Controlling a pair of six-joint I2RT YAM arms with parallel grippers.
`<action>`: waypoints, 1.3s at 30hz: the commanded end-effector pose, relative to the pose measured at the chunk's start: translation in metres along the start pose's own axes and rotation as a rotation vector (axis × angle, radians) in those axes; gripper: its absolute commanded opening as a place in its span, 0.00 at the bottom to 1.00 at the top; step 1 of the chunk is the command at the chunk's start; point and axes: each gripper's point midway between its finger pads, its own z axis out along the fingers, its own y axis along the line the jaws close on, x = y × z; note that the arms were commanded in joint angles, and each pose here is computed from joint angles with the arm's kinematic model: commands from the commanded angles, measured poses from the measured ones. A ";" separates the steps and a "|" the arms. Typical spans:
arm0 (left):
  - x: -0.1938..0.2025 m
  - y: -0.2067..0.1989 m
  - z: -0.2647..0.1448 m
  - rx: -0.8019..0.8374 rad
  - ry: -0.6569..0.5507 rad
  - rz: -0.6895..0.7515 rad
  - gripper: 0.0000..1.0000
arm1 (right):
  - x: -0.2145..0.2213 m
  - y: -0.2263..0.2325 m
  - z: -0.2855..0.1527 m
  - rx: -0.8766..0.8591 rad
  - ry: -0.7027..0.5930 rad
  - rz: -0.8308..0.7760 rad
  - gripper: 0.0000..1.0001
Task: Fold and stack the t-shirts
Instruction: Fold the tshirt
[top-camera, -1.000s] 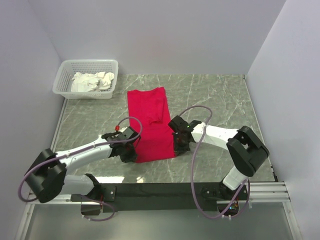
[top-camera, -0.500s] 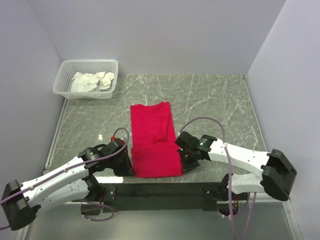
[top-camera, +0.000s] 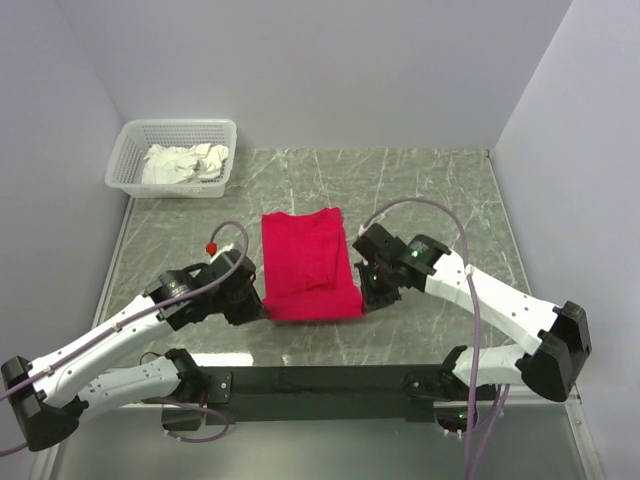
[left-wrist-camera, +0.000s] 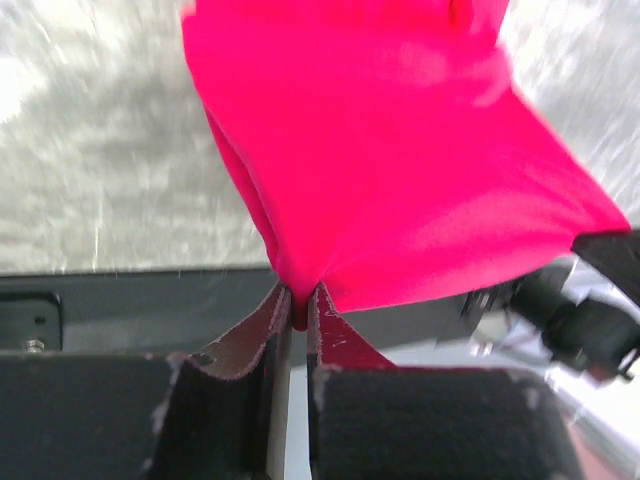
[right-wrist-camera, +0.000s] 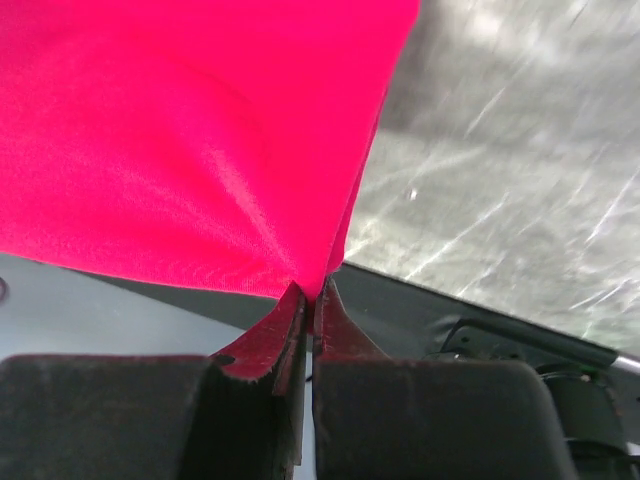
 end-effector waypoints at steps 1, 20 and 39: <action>-0.039 0.002 -0.012 -0.079 -0.164 -0.004 0.01 | -0.021 -0.019 -0.016 0.090 -0.016 -0.038 0.00; -0.151 -0.009 0.029 -0.104 -0.310 -0.002 0.01 | -0.138 -0.016 -0.020 0.089 -0.106 -0.041 0.00; -0.218 0.005 0.103 -0.144 -0.298 -0.013 0.01 | -0.216 -0.047 0.052 0.131 -0.064 0.011 0.00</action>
